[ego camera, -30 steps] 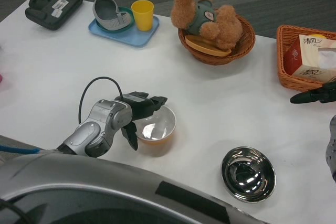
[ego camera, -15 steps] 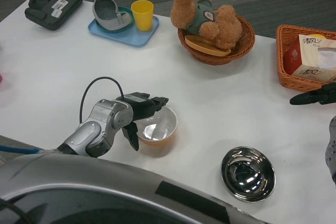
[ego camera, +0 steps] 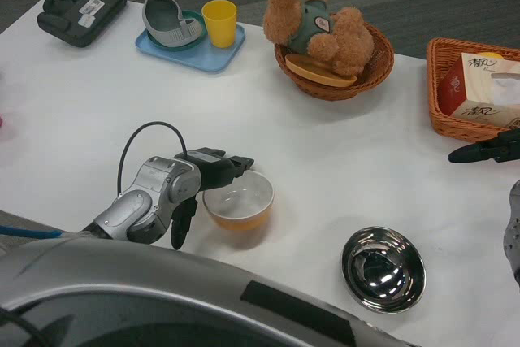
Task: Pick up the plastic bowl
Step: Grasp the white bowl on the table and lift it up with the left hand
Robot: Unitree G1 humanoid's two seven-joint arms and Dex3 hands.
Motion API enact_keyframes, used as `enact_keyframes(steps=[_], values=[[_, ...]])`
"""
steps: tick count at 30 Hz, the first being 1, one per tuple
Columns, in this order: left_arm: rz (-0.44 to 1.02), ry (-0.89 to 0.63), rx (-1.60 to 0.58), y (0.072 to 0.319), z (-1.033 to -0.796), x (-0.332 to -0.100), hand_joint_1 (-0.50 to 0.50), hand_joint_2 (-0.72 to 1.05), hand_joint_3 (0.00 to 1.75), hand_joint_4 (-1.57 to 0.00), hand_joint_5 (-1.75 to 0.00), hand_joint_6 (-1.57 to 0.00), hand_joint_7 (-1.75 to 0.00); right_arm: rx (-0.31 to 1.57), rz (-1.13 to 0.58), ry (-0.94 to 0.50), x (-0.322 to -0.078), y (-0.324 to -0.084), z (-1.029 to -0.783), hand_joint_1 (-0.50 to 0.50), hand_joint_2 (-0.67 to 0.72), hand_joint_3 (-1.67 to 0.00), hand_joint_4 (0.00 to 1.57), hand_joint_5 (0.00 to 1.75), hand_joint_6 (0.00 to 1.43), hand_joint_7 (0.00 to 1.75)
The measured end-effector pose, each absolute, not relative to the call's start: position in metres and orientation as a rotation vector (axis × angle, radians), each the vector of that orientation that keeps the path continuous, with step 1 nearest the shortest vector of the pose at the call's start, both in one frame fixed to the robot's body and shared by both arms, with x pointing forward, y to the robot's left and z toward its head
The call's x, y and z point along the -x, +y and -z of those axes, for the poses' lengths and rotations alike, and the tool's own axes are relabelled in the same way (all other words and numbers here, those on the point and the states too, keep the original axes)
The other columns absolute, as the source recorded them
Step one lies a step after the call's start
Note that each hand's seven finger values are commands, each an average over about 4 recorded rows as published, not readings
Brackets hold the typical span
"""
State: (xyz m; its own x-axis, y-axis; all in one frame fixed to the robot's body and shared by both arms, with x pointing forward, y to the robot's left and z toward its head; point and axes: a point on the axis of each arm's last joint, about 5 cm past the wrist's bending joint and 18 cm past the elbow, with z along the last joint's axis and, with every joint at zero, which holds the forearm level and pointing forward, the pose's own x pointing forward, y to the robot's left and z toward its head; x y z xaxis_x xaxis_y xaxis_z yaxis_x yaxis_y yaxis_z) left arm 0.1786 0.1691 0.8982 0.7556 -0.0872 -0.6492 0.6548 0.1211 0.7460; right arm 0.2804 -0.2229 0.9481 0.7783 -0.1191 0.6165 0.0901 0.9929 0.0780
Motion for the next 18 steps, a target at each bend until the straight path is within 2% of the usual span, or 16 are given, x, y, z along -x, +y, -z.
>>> enact_keyframes(steps=[12,18], values=[[0.575,0.434,-1.424,0.16,-0.914,-0.187,-0.5,-0.19,0.0,0.0,0.0,0.0,0.0,-0.046,0.115,-0.671,-0.28,-0.223,-0.948,-0.46,0.72,0.0,0.0,0.0,0.0,0.0],[0.567,0.401,-1.452,0.158,-0.92,-0.19,-0.5,-0.1,0.0,0.0,0.0,0.0,0.0,-0.05,0.118,-0.67,-0.28,-0.224,-0.948,-0.46,0.72,0.0,0.0,0.0,0.0,0.0]])
